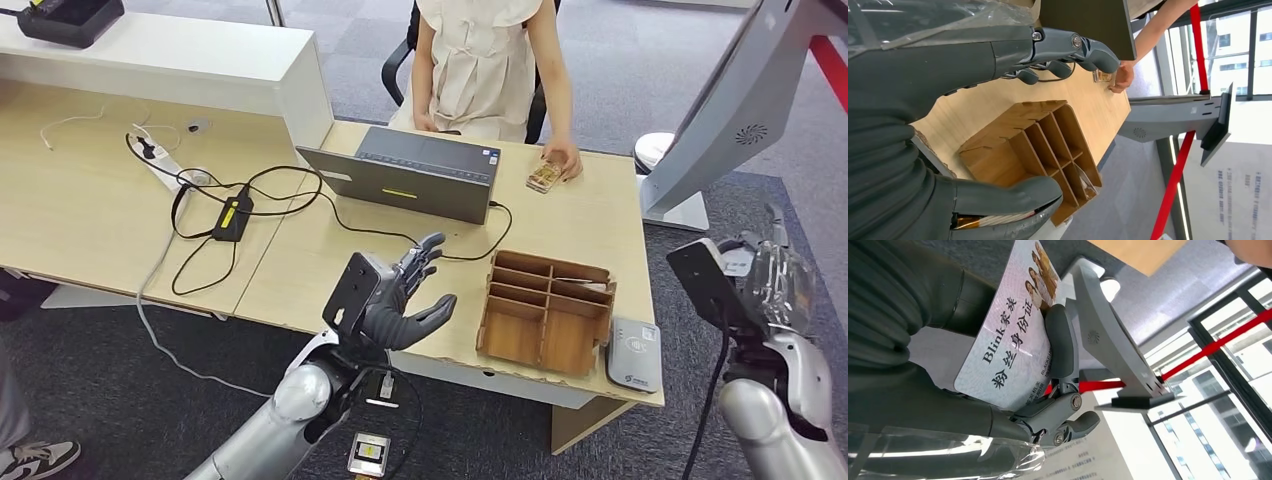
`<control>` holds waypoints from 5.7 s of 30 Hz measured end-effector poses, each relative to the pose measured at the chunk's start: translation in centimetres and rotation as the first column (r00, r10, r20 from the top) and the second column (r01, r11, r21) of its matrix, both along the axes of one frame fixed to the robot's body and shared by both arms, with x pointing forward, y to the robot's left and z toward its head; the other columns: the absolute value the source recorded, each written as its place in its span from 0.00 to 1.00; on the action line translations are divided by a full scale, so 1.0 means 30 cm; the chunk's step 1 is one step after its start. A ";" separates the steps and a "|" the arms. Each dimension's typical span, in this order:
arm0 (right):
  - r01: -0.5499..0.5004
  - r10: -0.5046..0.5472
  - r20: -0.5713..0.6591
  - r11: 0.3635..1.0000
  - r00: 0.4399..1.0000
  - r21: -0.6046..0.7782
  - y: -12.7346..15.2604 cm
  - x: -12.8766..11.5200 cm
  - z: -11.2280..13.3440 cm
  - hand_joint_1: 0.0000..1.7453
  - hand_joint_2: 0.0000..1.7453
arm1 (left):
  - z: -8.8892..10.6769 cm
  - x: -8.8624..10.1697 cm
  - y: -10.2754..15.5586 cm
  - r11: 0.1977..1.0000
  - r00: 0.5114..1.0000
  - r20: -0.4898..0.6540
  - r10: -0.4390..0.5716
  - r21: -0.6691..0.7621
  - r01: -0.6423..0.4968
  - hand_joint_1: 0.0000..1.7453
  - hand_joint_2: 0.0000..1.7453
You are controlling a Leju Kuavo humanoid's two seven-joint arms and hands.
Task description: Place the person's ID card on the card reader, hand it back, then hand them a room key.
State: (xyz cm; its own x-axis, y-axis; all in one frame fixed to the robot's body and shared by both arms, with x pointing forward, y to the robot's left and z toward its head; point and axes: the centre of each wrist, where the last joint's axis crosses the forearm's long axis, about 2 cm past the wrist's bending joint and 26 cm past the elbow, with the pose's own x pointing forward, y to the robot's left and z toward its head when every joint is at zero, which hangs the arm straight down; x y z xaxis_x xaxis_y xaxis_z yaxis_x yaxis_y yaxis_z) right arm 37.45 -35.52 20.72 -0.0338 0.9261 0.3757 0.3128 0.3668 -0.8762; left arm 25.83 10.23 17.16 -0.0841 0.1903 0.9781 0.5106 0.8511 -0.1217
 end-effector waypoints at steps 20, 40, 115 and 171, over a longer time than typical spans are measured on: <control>-0.188 0.186 0.081 0.982 0.979 0.021 0.160 0.293 0.379 1.00 1.00 | 0.061 0.039 -0.103 0.987 0.987 0.044 -0.154 -0.027 0.156 0.00 1.00; -0.060 0.077 -0.112 0.987 0.991 0.147 0.319 0.420 0.373 0.75 1.00 | 0.078 0.058 -0.125 0.986 0.986 0.017 -0.168 0.005 0.168 0.00 1.00; -0.311 0.301 -0.084 0.936 0.950 -0.165 0.321 -0.053 0.022 0.00 1.00 | 0.170 0.098 -0.012 0.983 0.979 0.158 0.127 -0.151 -0.103 0.00 1.00; -0.237 0.198 -0.241 0.960 0.950 -0.146 0.323 -0.020 -0.287 0.00 1.00 | 0.155 0.092 -0.057 0.991 0.992 0.114 0.050 -0.129 -0.035 0.00 1.00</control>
State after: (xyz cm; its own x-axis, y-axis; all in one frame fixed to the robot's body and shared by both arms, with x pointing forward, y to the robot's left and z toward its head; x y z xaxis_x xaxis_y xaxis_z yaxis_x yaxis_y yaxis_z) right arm 36.84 -25.82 12.11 -0.1760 0.9562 0.2337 0.0329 0.2430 -0.9695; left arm 28.59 8.52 21.81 -0.2067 0.3057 0.9294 0.4916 0.8538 -0.1715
